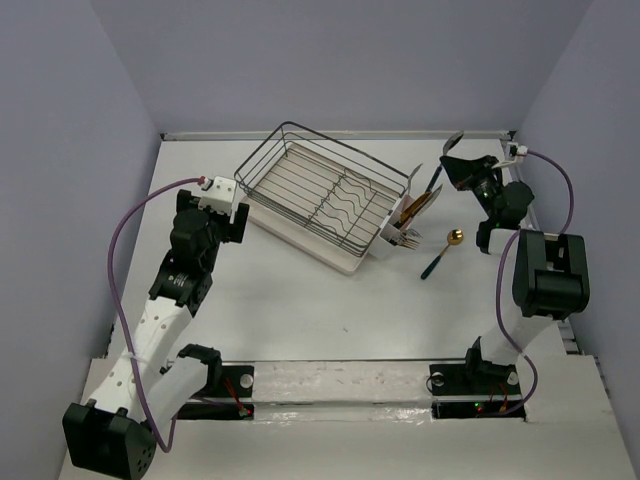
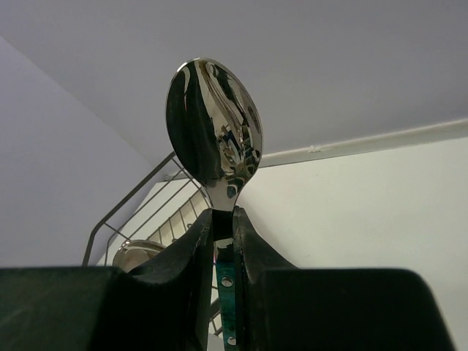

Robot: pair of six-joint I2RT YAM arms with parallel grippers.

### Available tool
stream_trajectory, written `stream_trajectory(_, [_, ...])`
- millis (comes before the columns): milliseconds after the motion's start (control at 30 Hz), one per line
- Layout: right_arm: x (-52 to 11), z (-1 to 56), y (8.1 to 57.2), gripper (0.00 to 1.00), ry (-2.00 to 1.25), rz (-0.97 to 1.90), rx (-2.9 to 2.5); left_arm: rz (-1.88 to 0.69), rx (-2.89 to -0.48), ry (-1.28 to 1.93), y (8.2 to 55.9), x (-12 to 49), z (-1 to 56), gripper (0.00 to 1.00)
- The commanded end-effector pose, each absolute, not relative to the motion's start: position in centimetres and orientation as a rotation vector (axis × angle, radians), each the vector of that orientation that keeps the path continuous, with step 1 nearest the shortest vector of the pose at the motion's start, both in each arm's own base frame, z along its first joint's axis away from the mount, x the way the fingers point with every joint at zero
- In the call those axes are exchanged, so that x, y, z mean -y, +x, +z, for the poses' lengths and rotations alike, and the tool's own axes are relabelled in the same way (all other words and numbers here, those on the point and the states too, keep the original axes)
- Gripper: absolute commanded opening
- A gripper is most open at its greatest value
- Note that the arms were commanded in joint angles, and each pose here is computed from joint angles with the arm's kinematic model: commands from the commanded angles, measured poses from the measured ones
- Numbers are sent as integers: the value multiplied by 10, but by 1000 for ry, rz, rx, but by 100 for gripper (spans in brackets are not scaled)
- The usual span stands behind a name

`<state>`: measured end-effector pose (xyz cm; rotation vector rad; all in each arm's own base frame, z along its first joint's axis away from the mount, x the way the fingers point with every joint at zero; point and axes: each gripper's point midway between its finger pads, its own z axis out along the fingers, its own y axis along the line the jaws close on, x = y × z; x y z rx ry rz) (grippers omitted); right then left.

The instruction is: Sort the eating utensils into containers

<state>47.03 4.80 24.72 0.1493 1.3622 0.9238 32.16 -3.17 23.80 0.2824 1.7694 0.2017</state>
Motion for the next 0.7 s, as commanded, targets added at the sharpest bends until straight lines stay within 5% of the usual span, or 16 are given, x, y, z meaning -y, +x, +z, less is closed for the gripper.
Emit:
stream_trajectory(0, [-52,329,442,0,-50,858,-1076,203,-1697,263,328,31,269,99])
stream_trajectory(667, [-71,338,434,0,-74,928,-1060,191,-1701,266,327,33,267,99])
